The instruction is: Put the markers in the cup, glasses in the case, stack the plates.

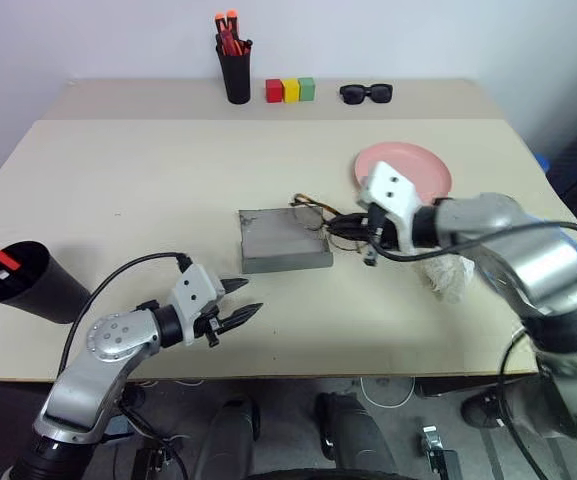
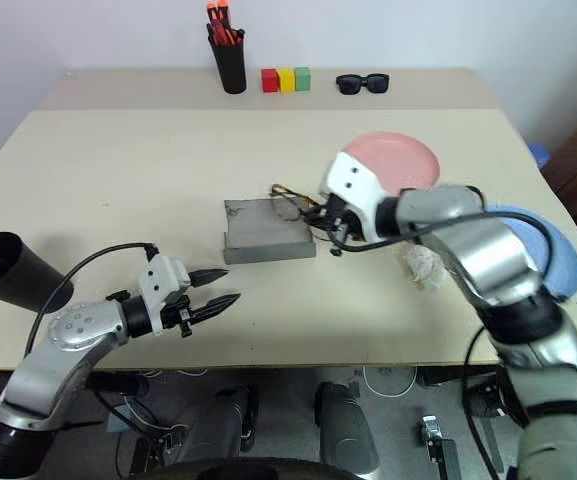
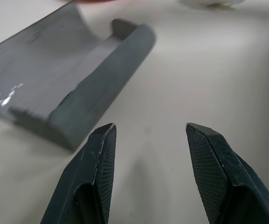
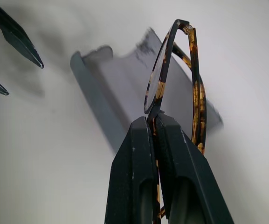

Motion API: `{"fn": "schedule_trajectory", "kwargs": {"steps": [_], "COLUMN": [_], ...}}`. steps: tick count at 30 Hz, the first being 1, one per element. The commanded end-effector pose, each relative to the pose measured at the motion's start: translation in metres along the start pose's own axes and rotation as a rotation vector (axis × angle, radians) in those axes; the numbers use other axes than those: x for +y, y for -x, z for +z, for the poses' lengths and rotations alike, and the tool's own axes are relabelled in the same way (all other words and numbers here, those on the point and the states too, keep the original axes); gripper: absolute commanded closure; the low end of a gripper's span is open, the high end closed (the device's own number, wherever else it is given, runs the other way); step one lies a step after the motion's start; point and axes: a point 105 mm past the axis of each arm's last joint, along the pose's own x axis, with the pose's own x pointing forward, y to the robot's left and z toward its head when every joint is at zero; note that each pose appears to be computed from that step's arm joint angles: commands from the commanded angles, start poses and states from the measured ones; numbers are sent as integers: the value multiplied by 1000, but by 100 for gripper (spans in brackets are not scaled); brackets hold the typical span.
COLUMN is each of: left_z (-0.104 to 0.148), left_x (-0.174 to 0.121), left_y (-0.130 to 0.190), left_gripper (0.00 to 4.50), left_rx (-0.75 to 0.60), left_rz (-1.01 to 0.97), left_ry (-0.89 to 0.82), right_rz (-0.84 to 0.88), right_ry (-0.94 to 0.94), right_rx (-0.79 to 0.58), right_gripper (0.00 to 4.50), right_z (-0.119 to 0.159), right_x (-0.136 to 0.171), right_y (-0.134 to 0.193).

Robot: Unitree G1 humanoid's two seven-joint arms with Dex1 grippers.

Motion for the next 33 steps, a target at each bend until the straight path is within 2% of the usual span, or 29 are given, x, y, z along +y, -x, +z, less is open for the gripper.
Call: {"fn": "schedule_trajectory", "kwargs": {"steps": [1, 8, 14, 17, 22, 26, 29, 32, 33], "left_z": [7, 5, 0, -1, -3, 6, 20, 31, 37], "left_x": [4, 2, 2, 2, 6, 25, 55, 82, 97], "left_y": [7, 14, 15, 16, 15, 14, 9, 1, -5], "left_gripper": [210, 210, 210, 210, 210, 210, 297, 434, 434], "left_rx": [-17, -11, -2, -3, -4, -53, -87, -80, -88], "left_rz": [34, 66, 72, 72, 84, 166, 290, 411, 466], "left_ry": [-35, -33, -31, -32, -25, 68, 117, 120, 161], "right_rz": [108, 304, 391, 420, 295, 185, 93, 43, 23], "right_ry": [119, 157, 141, 138, 152, 163, 202, 188, 166], "right_rx": [-15, -27, -12, -28, -81, -140, -145, -137, -134], "right_gripper": [447, 447, 447, 356, 123, 123, 119, 119, 119], "right_z": [6, 0, -9, -8, 3, 15, 10, 2, -3], "right_x": [-9, -9, -7, -5, -20, -31, -26, -11, -2], "right_y": [-22, -50, -58, -56, -56, -44, -28, -17, -11]}}
